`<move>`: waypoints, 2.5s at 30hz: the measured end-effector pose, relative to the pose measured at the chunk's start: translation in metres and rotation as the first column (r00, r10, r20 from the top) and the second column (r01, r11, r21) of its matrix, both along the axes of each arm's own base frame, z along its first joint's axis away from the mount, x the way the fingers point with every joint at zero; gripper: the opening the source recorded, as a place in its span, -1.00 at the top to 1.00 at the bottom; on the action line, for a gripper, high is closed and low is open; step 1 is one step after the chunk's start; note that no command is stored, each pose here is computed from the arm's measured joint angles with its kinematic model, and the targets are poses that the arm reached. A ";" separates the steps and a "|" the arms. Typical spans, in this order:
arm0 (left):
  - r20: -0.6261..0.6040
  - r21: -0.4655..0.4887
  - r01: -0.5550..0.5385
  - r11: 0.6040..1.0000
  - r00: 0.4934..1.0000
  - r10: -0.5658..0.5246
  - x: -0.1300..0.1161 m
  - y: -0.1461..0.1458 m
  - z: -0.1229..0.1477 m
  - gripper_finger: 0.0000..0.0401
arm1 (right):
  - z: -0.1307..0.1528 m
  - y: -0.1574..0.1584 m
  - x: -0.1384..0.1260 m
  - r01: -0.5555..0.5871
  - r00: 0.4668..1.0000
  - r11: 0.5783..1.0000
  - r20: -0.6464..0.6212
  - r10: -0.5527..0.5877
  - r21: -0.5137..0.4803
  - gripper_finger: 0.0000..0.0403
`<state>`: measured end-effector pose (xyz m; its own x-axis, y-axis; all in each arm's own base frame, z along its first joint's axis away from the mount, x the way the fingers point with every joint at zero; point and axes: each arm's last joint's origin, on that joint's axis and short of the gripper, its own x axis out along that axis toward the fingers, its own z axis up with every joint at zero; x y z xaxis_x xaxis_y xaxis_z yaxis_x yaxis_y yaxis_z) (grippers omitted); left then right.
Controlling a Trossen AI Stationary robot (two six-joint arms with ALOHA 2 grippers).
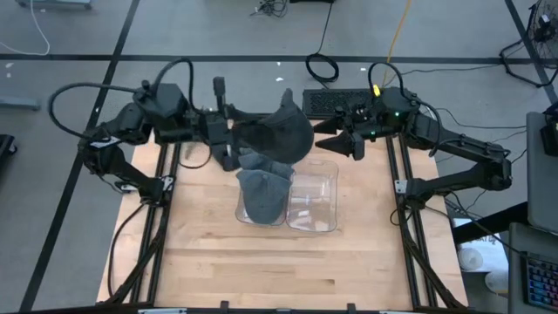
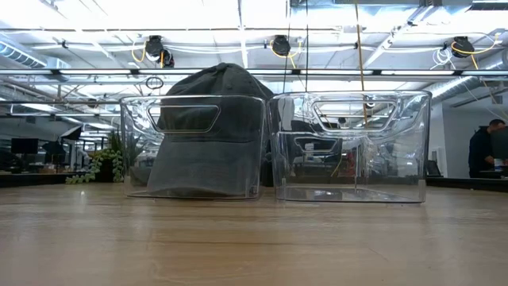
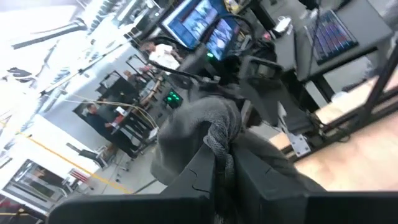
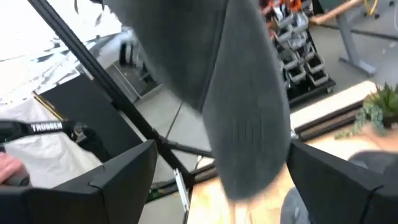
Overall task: Pick & Place hat
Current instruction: Put the bottom black cap into the right transparent bin
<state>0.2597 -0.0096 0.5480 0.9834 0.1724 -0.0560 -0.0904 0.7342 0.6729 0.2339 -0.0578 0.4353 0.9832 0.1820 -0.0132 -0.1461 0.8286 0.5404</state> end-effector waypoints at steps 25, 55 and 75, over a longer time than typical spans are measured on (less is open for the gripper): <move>0.053 0.060 -0.068 0.996 0.996 0.065 0.030 0.004 -0.005 0.87 | 0.002 0.021 0.008 -0.107 0.993 0.992 0.045 0.110 -0.059 0.25; 0.112 -0.369 -0.089 0.925 0.984 0.139 0.020 0.006 -0.002 0.05 | 0.007 0.030 -0.055 0.055 0.995 0.986 -0.078 -0.069 -0.159 1.00; 0.056 -0.500 -0.093 0.861 0.989 0.139 0.025 0.010 -0.011 0.18 | -0.015 0.055 -0.077 -0.013 1.000 0.991 -0.006 0.013 -0.136 1.00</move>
<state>0.2846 0.0007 0.5367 0.9629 0.2577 -0.0800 -0.2365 0.9487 0.2096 0.1567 -0.0028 0.4207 0.9807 0.1909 -0.0434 -0.1551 0.8927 0.4231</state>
